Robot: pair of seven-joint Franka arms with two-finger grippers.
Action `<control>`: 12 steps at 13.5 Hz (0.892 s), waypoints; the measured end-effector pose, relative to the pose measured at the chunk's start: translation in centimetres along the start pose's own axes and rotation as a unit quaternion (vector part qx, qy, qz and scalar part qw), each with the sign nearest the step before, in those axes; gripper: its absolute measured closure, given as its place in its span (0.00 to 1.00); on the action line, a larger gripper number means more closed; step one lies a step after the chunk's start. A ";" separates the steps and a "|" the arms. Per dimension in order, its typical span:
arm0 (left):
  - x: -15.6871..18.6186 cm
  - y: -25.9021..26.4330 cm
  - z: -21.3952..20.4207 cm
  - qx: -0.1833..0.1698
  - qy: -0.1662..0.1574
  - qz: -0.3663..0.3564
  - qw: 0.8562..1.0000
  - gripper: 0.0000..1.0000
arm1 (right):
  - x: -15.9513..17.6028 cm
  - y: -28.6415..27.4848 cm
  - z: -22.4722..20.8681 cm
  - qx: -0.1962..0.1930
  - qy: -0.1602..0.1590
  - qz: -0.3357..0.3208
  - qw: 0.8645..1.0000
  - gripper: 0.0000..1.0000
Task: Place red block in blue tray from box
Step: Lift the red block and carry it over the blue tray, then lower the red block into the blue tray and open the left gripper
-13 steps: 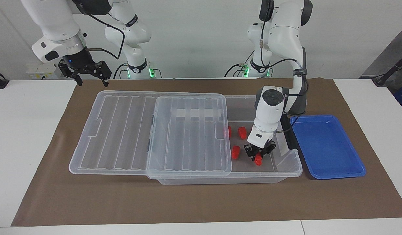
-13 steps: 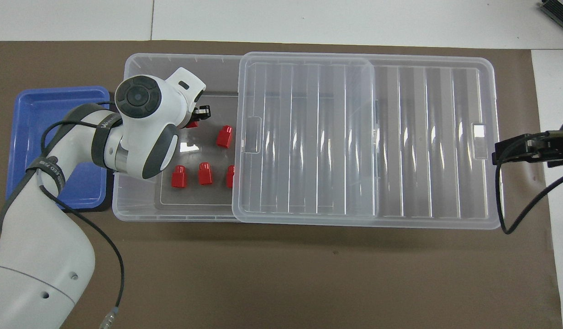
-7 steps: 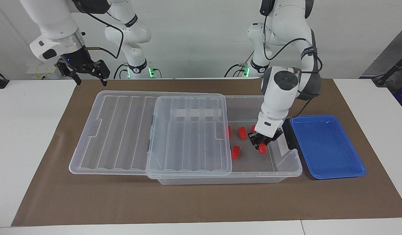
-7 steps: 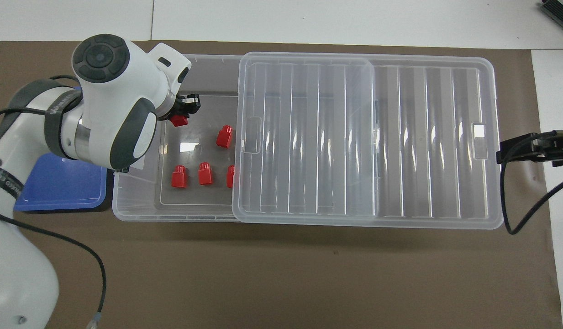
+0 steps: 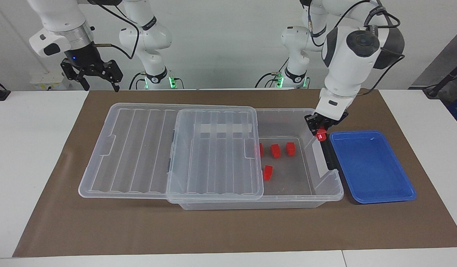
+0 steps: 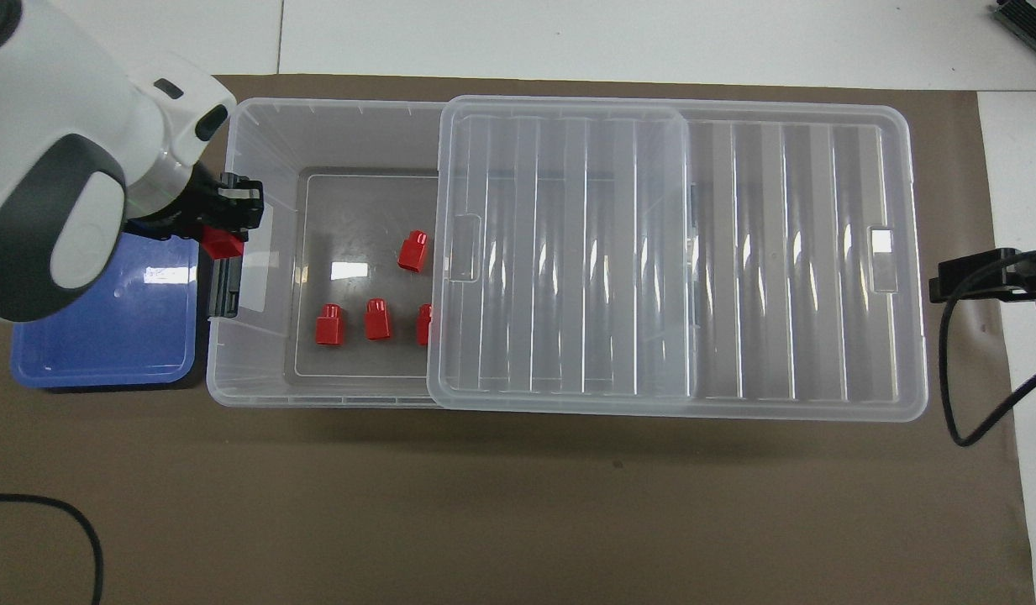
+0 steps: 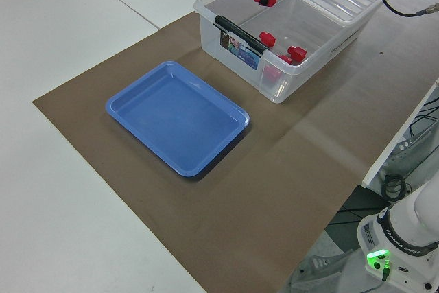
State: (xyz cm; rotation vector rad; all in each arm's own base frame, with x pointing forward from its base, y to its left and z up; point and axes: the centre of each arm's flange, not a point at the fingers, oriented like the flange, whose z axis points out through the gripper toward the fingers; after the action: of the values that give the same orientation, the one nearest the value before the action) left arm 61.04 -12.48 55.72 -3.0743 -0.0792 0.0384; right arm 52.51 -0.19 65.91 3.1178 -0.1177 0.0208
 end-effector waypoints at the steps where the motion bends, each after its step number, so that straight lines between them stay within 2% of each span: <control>1: 0.9 -3.7 0.2 -0.001 0.000 0.026 1.000 0.66 | 0.0 0.0 0.0 0.000 0.000 0.000 1.000 0.00; 3: 2.5 -11.6 0.7 -0.007 0.016 0.059 0.998 0.66 | -0.1 0.0 -0.1 0.000 0.001 0.000 1.000 0.00; 5: 3.2 -16.6 1.7 -0.009 0.036 0.074 0.997 0.66 | -0.3 -0.1 -0.5 0.002 0.005 -0.001 1.000 0.00; 9: 4.1 -19.5 7.3 -0.003 0.068 0.083 0.994 0.66 | 0.9 -0.1 0.8 0.003 0.006 0.001 1.000 0.00; 12: 3.9 -19.1 12.4 -0.004 0.070 0.085 0.994 0.66 | 2.5 0.1 2.6 0.002 0.005 0.004 1.000 0.00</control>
State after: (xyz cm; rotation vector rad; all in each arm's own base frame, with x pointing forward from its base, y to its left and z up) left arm 63.66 7.60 44.50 -3.0721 0.1910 -0.1685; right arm 55.06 -0.52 63.30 3.1211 -0.1294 0.0365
